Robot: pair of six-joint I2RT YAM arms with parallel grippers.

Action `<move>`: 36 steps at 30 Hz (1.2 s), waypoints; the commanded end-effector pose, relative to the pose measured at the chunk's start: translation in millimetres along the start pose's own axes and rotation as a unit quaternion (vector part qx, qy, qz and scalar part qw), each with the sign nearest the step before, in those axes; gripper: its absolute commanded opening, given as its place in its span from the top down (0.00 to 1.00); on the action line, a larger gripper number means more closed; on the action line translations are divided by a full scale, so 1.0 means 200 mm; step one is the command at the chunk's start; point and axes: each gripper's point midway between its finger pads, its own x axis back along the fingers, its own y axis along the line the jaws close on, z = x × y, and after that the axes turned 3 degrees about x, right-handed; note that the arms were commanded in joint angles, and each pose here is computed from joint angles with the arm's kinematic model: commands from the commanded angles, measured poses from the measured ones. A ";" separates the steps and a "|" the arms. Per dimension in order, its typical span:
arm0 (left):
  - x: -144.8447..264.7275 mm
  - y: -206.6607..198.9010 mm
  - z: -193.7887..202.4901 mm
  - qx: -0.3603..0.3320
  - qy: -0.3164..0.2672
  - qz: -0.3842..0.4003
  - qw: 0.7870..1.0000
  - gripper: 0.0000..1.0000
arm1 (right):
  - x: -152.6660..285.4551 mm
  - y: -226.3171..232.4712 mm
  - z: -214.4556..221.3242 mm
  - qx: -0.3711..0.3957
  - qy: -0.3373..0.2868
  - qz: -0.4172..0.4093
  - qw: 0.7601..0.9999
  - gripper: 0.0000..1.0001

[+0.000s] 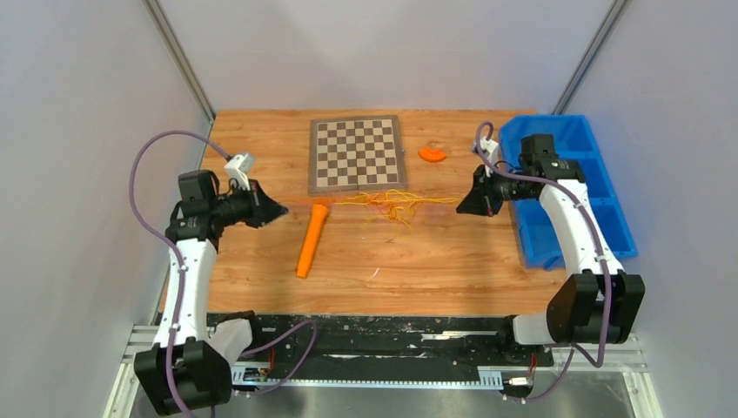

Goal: Untangle the cables

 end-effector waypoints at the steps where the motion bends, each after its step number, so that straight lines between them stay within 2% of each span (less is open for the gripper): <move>1: 0.11 0.18 -0.15 0.007 -0.026 -0.064 0.998 1.00 | 0.17 -0.15 0.05 0.009 -0.004 0.057 0.998 1.00; 8: 0.22 0.29 -0.24 -0.018 -0.043 -0.120 0.992 1.00 | 0.36 -0.36 0.10 -0.030 -0.026 0.118 0.992 1.00; 14: 0.30 0.44 -0.34 0.005 -0.069 -0.174 0.982 1.00 | 0.53 -0.54 0.17 -0.077 -0.045 0.165 0.982 1.00; 17: 0.29 0.43 -0.36 0.009 -0.072 -0.161 0.984 1.00 | 0.54 -0.55 0.17 -0.080 -0.047 0.169 0.981 1.00; 20: 0.18 0.22 -0.35 -0.017 -0.048 -0.073 0.996 1.00 | 0.53 -0.52 0.12 -0.087 -0.069 0.151 0.982 1.00; 22: 0.09 0.04 -0.31 -0.070 -0.016 -0.023 0.997 1.00 | 0.49 -0.48 0.06 -0.085 -0.083 0.125 0.985 1.00; 26: -0.08 -0.25 -0.19 -0.112 0.022 0.073 0.991 1.00 | 0.39 -0.34 -0.08 -0.070 -0.097 0.069 0.990 1.00; 30: -0.22 -0.32 0.01 -0.165 0.093 0.103 0.976 1.00 | 0.30 -0.18 -0.24 -0.042 -0.105 0.019 0.993 1.00; 31: -0.24 -0.31 0.07 -0.163 0.109 0.104 0.975 0.90 | 0.28 -0.13 -0.28 -0.036 -0.104 0.004 0.994 1.00; 32: -0.26 -0.31 0.11 -0.173 0.120 0.111 0.971 0.75 | 0.25 -0.09 -0.31 -0.028 -0.102 -0.009 0.994 1.00; 33: -0.28 -0.29 0.14 -0.169 0.133 0.111 0.970 0.46 | 0.21 -0.03 -0.34 -0.022 -0.097 -0.026 0.995 1.00; 34: -0.28 -0.28 0.15 -0.173 0.135 0.111 0.969 0.34 | 0.19 0.01 -0.37 -0.014 -0.094 -0.036 0.995 1.00; 35: -0.29 -0.28 0.14 -0.178 0.133 0.108 0.969 0.12 | 0.17 0.05 -0.39 -0.008 -0.091 -0.047 0.995 1.00; 36: -0.30 -0.28 0.12 -0.185 0.127 0.108 0.968 0.06 | 0.15 0.09 -0.41 -0.003 -0.090 -0.054 0.994 1.00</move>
